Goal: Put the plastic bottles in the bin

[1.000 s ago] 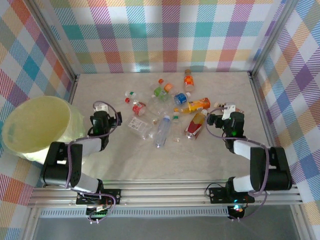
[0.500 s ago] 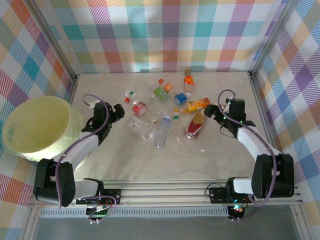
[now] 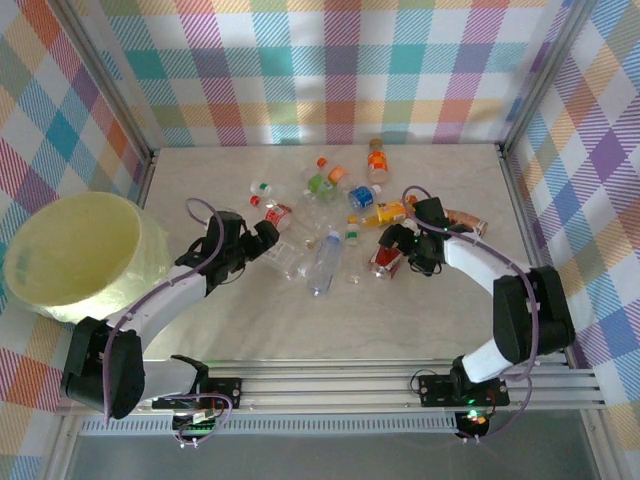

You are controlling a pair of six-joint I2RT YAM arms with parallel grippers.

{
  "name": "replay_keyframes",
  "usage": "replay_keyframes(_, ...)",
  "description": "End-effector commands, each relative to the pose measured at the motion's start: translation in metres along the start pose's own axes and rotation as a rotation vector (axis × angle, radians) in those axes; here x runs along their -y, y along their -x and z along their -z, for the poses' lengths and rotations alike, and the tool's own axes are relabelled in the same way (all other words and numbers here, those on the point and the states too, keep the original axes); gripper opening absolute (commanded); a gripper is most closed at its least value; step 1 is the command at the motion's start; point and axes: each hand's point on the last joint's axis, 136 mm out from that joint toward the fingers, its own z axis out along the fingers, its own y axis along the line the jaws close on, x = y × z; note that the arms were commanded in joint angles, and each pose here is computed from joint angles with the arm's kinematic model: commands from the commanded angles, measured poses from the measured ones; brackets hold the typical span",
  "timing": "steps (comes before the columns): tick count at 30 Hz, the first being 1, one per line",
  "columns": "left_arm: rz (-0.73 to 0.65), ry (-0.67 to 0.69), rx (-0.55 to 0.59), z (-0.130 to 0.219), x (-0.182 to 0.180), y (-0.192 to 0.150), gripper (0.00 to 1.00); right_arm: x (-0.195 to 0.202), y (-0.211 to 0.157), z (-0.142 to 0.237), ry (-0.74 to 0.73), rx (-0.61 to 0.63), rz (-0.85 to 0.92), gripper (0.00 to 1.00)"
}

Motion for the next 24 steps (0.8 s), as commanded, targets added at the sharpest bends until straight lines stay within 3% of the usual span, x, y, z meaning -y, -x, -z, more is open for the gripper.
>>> replay_keyframes(1, 0.027, -0.049, -0.061, 0.001, 0.01, -0.019, 1.0, 0.01, -0.002, -0.007, -0.125, 0.013, -0.038, 1.0)
replay_keyframes(9, 0.009, -0.043, -0.054, -0.004, 0.012, -0.028, 1.0, -0.005, -0.016, -0.028, -0.168, -0.024, 0.007, 1.0)
replay_keyframes(15, -0.005, -0.087, -0.071, -0.005, 0.022, -0.032, 1.0, 0.008, -0.026, -0.036, -0.218, -0.028, 0.008, 0.99)
replay_keyframes(20, -0.037, -0.155, -0.092, -0.002, 0.041, -0.038, 1.0, 0.019, -0.032, -0.026, -0.207, 0.003, 0.011, 0.91)
replay_keyframes(24, -0.06, -0.197, -0.113, 0.0, 0.058, -0.044, 1.0, 0.024, -0.035, -0.019, -0.176, 0.025, 0.088, 0.75)
